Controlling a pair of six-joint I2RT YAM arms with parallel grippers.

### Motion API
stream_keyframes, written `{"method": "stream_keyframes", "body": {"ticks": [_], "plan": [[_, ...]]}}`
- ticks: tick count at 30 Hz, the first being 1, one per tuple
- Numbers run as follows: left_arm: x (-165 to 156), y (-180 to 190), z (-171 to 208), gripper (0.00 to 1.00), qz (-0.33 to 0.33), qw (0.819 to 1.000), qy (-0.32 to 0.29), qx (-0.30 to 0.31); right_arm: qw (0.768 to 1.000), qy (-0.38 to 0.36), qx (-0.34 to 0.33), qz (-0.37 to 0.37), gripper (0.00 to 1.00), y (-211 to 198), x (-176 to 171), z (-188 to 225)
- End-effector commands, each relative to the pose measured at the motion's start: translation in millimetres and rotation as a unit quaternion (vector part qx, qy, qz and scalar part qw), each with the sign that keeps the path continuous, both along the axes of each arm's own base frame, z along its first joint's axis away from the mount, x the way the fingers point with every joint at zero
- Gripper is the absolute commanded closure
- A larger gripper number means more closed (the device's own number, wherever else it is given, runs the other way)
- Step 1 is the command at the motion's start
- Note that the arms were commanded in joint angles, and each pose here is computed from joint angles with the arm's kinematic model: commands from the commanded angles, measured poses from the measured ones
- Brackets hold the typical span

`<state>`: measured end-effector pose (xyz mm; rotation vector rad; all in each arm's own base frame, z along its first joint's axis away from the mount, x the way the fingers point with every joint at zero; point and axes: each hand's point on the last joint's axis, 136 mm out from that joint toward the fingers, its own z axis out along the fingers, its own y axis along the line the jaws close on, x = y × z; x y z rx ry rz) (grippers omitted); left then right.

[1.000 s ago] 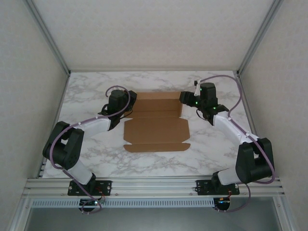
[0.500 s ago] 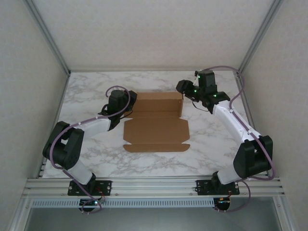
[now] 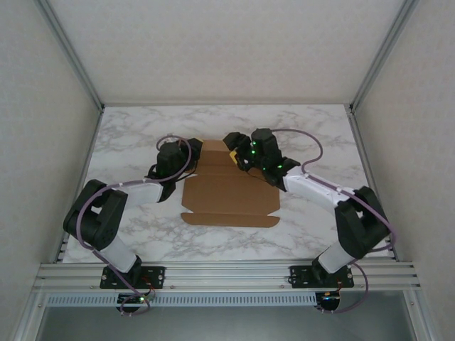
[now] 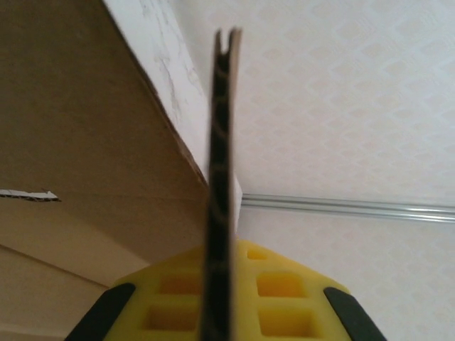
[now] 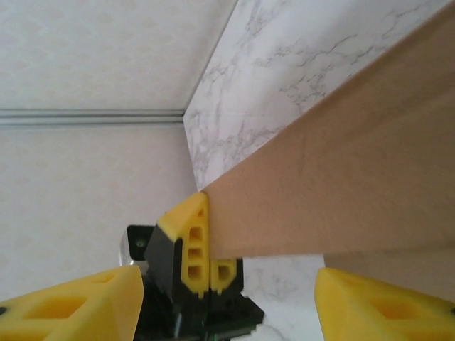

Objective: Fold the paper box

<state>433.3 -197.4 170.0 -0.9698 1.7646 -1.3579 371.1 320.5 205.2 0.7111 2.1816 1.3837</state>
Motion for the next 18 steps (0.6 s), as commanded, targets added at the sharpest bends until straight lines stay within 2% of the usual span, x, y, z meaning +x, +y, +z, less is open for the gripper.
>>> {"method": "stream_keyframes", "body": {"ticks": [1, 9, 18], "plan": [[-14.6, -13.5, -34.1, 0.99, -0.035, 0.998, 0.048, -0.015, 0.998, -0.013, 0.055, -0.041, 0.35, 8.7, 18.1, 5.6], [-14.4, -17.4, -39.9, 1.0, -0.043, 0.998, 0.047, -0.029, 0.998, -0.002, 0.055, -0.044, 0.41, 21.9, 21.1, -13.2], [-13.3, -21.0, -40.5, 0.99, -0.043, 0.996, 0.049, -0.059, 0.996, -0.014, 0.073, -0.055, 0.62, 38.8, 19.5, -12.8]]}}
